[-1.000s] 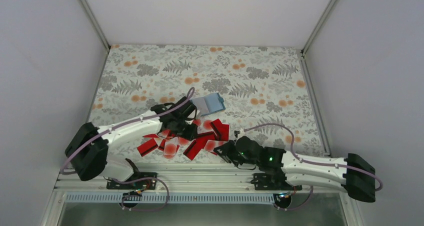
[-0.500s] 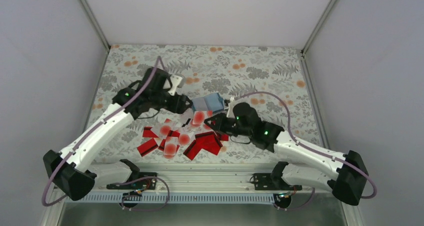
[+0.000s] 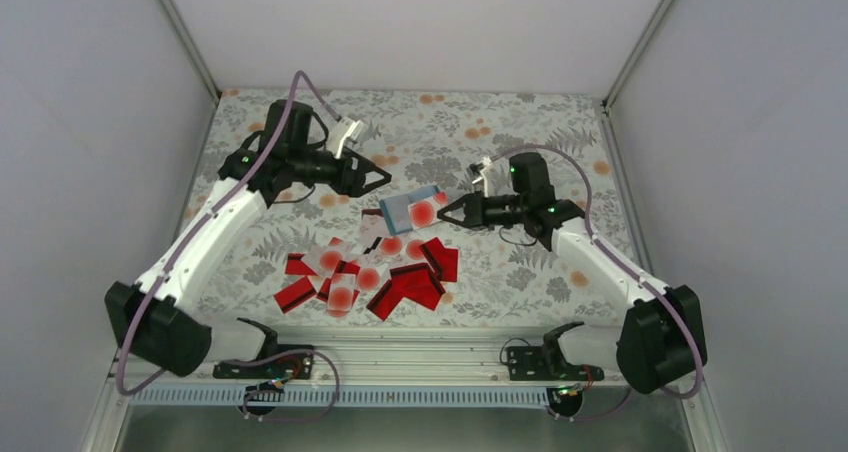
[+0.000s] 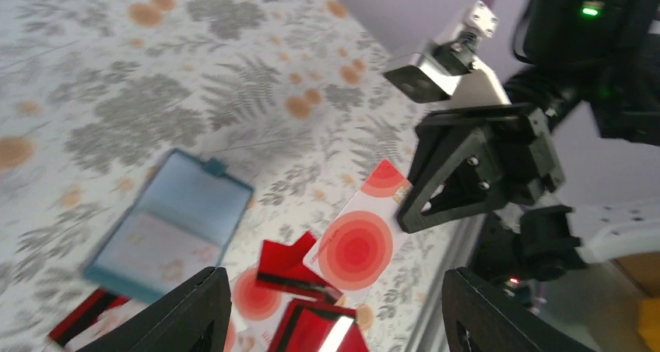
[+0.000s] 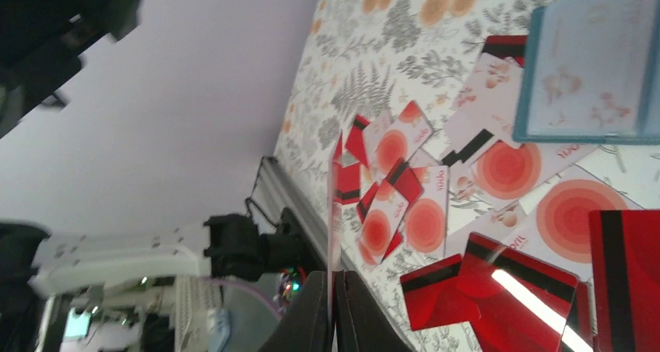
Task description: Put the credit cards into the card holder
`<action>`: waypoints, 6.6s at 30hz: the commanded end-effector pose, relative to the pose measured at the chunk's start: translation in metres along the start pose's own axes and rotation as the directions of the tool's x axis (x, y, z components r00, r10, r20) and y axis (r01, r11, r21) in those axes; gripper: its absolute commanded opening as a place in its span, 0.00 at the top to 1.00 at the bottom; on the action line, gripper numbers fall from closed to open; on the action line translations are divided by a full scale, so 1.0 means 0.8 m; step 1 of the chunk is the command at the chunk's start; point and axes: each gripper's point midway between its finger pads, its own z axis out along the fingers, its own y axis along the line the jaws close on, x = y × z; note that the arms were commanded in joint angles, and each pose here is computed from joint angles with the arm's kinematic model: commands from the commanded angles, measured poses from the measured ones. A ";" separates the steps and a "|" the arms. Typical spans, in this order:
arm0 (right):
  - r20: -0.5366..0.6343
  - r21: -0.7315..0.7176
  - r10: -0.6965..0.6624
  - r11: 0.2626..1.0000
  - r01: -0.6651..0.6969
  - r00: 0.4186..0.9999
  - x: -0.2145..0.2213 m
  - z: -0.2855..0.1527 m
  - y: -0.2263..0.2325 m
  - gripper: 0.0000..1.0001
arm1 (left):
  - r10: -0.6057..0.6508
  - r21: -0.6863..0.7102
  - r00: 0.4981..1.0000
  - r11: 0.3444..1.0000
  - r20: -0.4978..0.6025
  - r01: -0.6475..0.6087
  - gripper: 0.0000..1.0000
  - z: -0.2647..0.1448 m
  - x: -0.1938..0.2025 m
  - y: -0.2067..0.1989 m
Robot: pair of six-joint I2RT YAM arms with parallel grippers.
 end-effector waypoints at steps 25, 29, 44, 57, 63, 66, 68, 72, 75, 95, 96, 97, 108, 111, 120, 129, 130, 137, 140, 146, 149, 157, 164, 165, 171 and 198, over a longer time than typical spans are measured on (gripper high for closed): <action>-0.172 -0.517 -0.294 0.840 0.168 0.940 -0.026 -0.017 0.081 0.96 | 0.043 0.598 0.984 0.798 -0.174 0.071 0.42 0.064 0.015 -0.056; -0.179 -0.516 -0.293 0.841 0.164 0.939 -0.027 -0.014 0.081 0.96 | 0.036 0.597 0.980 0.797 -0.197 0.091 0.51 0.066 0.022 -0.060; -0.196 -0.512 -0.299 0.843 0.162 0.934 -0.024 -0.005 0.081 0.96 | 0.038 0.558 0.971 0.823 -0.235 0.103 0.75 0.073 0.039 -0.060; -0.198 -0.474 -0.295 0.864 0.172 0.935 -0.030 0.001 0.078 0.83 | 0.018 0.565 0.969 0.815 -0.245 0.128 0.98 0.072 0.044 -0.062; -0.126 -0.314 -0.290 0.919 0.239 0.949 -0.062 0.009 0.067 0.33 | -0.037 0.499 0.979 0.856 -0.201 0.135 0.98 0.082 0.028 -0.051; -0.055 -0.159 -0.248 0.959 0.236 0.967 -0.089 0.013 0.039 0.31 | -0.144 0.380 0.971 0.901 -0.192 0.208 0.98 0.099 0.027 -0.024; 0.005 -0.027 -0.181 0.983 0.181 0.983 -0.107 0.010 0.008 0.32 | -0.241 0.266 0.955 0.922 -0.172 0.280 0.98 0.113 0.029 0.003; 0.104 0.178 -0.037 0.984 0.018 0.994 -0.124 0.001 -0.056 0.37 | -0.457 -0.001 0.883 0.888 -0.106 0.459 0.98 0.134 0.051 0.070; 0.125 0.269 0.059 0.959 -0.091 0.990 -0.123 0.003 -0.100 0.42 | -0.562 -0.079 0.823 0.827 -0.082 0.557 0.98 0.148 0.068 0.097; 0.029 0.249 0.162 0.955 -0.164 0.986 -0.150 0.065 -0.166 0.44 | -0.683 -0.150 0.716 0.731 -0.143 0.666 0.98 0.194 0.097 0.157; 0.025 0.249 0.167 0.954 -0.168 0.986 -0.150 0.067 -0.170 0.44 | -0.687 -0.155 0.712 0.726 -0.143 0.670 0.98 0.195 0.098 0.159; 0.018 0.252 0.172 0.953 -0.171 0.985 -0.148 0.069 -0.173 0.45 | -0.692 -0.164 0.707 0.721 -0.143 0.673 0.98 0.196 0.100 0.163; -0.045 0.267 0.223 0.942 -0.203 0.974 -0.122 0.086 -0.208 0.49 | -0.727 -0.154 0.662 0.686 -0.183 0.711 0.98 0.219 0.120 0.171; -0.052 0.262 0.232 0.942 -0.211 0.971 -0.119 0.090 -0.213 0.50 | -0.730 -0.156 0.654 0.682 -0.198 0.714 0.98 0.224 0.127 0.171; -0.070 0.269 0.245 0.938 -0.218 0.967 -0.113 0.097 -0.227 0.53 | -0.741 -0.165 0.631 0.669 -0.228 0.725 0.98 0.237 0.138 0.175; -0.091 0.271 0.269 0.933 -0.236 0.959 -0.099 0.101 -0.238 0.55 | -0.748 -0.158 0.619 0.659 -0.238 0.736 0.98 0.244 0.142 0.176; -0.094 0.272 0.273 0.932 -0.239 0.957 -0.097 0.102 -0.240 0.56 | -0.750 -0.157 0.616 0.656 -0.239 0.738 0.98 0.244 0.143 0.176; -0.114 0.269 0.296 0.928 -0.257 0.948 -0.081 0.104 -0.247 0.57 | -0.749 -0.145 0.620 0.657 -0.232 0.739 0.98 0.249 0.141 0.179; -0.120 0.269 0.304 0.926 -0.264 0.945 -0.075 0.103 -0.248 0.58 | -0.747 -0.144 0.623 0.660 -0.231 0.737 0.98 0.251 0.140 0.180; -0.134 0.262 0.317 0.925 -0.276 0.939 -0.066 0.104 -0.249 0.59 | -0.749 -0.148 0.625 0.659 -0.220 0.737 0.98 0.254 0.139 0.186; -0.141 0.258 0.329 0.923 -0.286 0.934 -0.059 0.104 -0.250 0.59 | -0.747 -0.139 0.630 0.662 -0.214 0.737 0.98 0.258 0.136 0.187; -0.161 0.254 0.362 0.914 -0.316 0.918 -0.037 0.105 -0.254 0.60 | -0.737 -0.146 0.647 0.674 -0.197 0.724 0.98 0.263 0.130 0.198; -0.175 0.261 0.382 0.907 -0.332 0.907 -0.024 0.107 -0.260 0.61 | -0.727 -0.156 0.660 0.686 -0.186 0.711 0.97 0.265 0.133 0.207; -0.177 0.260 0.384 0.906 -0.333 0.906 -0.023 0.108 -0.260 0.61 | -0.725 -0.154 0.663 0.688 -0.186 0.709 0.98 0.267 0.133 0.208; -0.187 0.263 0.387 0.905 -0.334 0.903 -0.018 0.110 -0.261 0.61 | -0.712 -0.154 0.681 0.702 -0.171 0.696 0.98 0.270 0.137 0.214; -0.239 0.275 0.409 0.898 -0.342 0.881 0.011 0.124 -0.263 0.64 | -0.671 -0.108 0.737 0.741 -0.079 0.663 0.98 0.277 0.135 0.221</action>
